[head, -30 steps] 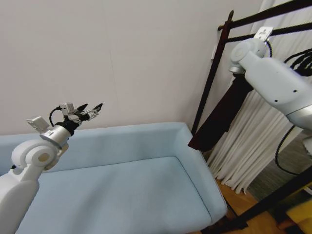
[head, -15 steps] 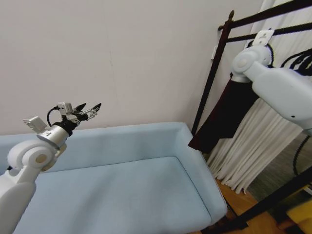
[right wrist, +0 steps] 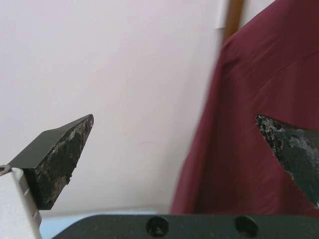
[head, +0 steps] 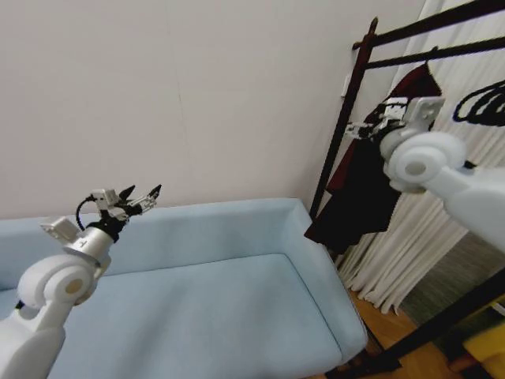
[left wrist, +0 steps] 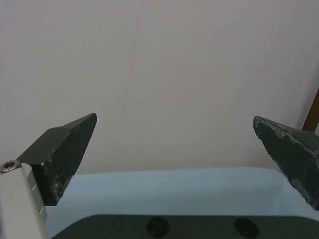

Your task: Pick up the clothes from the sofa and hang them on the clothes hanger.

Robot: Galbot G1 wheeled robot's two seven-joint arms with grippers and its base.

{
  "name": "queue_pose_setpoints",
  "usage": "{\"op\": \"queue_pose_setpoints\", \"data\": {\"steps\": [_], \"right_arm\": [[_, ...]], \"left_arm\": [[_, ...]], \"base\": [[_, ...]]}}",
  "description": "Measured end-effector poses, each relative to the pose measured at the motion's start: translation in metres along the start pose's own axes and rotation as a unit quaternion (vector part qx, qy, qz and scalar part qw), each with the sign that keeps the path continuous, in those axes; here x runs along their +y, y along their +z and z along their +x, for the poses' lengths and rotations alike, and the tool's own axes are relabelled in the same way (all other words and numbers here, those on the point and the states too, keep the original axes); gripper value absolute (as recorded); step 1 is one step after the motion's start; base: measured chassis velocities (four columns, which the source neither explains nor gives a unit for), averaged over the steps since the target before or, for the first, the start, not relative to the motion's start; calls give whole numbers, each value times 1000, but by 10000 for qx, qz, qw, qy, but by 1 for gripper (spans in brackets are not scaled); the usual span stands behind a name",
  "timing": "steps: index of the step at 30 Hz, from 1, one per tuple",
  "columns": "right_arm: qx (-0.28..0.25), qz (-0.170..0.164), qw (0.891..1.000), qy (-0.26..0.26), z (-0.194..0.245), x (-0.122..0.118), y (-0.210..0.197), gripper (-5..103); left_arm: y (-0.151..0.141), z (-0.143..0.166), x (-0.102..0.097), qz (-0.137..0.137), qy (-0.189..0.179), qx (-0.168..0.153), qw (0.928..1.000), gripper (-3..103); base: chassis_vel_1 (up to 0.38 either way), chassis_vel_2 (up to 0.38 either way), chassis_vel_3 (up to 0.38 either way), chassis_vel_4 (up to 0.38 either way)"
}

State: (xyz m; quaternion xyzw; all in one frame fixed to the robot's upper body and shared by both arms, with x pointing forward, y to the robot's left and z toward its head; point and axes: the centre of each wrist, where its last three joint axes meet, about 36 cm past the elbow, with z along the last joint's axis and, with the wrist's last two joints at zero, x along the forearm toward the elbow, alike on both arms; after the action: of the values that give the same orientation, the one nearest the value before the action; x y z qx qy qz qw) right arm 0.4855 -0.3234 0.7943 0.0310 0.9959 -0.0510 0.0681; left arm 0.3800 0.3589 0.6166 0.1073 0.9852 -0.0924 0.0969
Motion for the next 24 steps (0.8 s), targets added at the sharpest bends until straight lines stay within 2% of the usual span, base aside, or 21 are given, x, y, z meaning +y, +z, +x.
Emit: {"op": "queue_pose_setpoints", "data": {"steps": [1, 4, 9, 16, 18, 20, 22, 23, 24], "right_arm": [[0, 0, 10000, 0, 0, 0, 0, 100], [10, 72, 9990, -443, 21, 15, 22, 100], [202, 142, 9982, -541, 41, 35, 45, 100], [447, 368, 9962, -652, 73, 37, 85, 100], [382, 413, 9961, -680, 78, 40, 89, 100], [-22, 453, 9973, -575, 81, 46, 86, 100], [-266, 340, 9979, -476, 80, 50, 81, 100], [-230, 142, 9987, -439, 82, 54, 90, 100], [-230, 142, 9987, -439, 82, 54, 90, 100]], "left_arm": [[0, 0, 0, 0, 0, 0, 10000, 100], [15, 18, -6, -9, -116, 68, 9999, 100], [27, 31, -10, -36, -225, 104, 9997, 100], [30, 42, -9, -125, -302, 74, 9994, 100], [31, 43, -9, -138, -303, 70, 9994, 100], [33, 45, -8, -181, -300, 72, 9994, 100], [34, 46, -8, -199, -299, 74, 9993, 100], [34, 46, -8, -213, -296, 81, 9993, 100], [34, 46, -8, -213, -296, 81, 9993, 100]], "base": [[0, 0, 0, 0], [0, 0, 0, 0], [0, 0, 0, 0], [0, 0, 0, 0], [0, 0, 0, 0], [0, 0, 0, 0], [0, 0, 0, 0], [0, 0, 0, 0], [0, 0, 0, 0]]}}
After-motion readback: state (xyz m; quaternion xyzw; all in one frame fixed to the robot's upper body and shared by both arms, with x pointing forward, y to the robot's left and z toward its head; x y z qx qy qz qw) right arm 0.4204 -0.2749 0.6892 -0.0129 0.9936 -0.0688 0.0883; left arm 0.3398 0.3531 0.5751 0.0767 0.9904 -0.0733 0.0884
